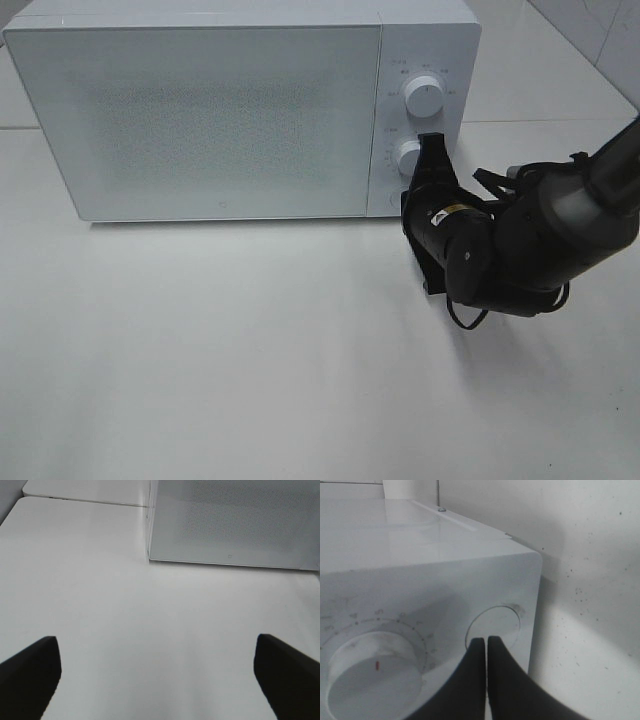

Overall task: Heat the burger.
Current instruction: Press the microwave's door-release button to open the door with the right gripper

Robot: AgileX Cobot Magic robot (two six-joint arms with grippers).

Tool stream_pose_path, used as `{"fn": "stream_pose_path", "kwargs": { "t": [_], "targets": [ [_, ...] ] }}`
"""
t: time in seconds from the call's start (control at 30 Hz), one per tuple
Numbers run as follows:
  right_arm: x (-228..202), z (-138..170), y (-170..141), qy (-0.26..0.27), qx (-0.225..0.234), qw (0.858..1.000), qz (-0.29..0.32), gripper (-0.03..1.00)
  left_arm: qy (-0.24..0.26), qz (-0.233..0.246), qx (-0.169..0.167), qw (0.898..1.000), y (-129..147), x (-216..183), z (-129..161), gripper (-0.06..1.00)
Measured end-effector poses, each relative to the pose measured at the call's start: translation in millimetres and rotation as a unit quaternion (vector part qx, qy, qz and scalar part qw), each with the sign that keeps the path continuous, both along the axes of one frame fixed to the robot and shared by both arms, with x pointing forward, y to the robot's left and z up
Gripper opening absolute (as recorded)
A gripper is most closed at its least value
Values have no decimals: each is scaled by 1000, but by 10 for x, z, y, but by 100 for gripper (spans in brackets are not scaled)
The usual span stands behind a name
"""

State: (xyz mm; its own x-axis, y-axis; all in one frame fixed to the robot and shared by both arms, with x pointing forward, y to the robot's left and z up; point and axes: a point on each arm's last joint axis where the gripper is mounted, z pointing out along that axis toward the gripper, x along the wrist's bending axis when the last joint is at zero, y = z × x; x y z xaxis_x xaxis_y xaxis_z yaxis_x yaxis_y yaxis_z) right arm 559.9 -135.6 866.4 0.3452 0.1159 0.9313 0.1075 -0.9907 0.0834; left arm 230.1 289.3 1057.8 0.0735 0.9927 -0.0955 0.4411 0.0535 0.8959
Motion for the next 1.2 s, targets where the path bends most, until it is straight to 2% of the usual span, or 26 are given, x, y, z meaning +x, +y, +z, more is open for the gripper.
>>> {"fn": "stream_pose_path", "kwargs": {
  "t": [0.3, 1.2],
  "targets": [
    [62, -11, -73, 8, 0, 1000, -6, 0, 0, 0, 0, 1000, 0, 0, 0, 96],
    [142, -93, 4, 24, 15, 1000, 1, 0, 0, 0, 0, 1000, 0, 0, 0, 96]
  ]
}}
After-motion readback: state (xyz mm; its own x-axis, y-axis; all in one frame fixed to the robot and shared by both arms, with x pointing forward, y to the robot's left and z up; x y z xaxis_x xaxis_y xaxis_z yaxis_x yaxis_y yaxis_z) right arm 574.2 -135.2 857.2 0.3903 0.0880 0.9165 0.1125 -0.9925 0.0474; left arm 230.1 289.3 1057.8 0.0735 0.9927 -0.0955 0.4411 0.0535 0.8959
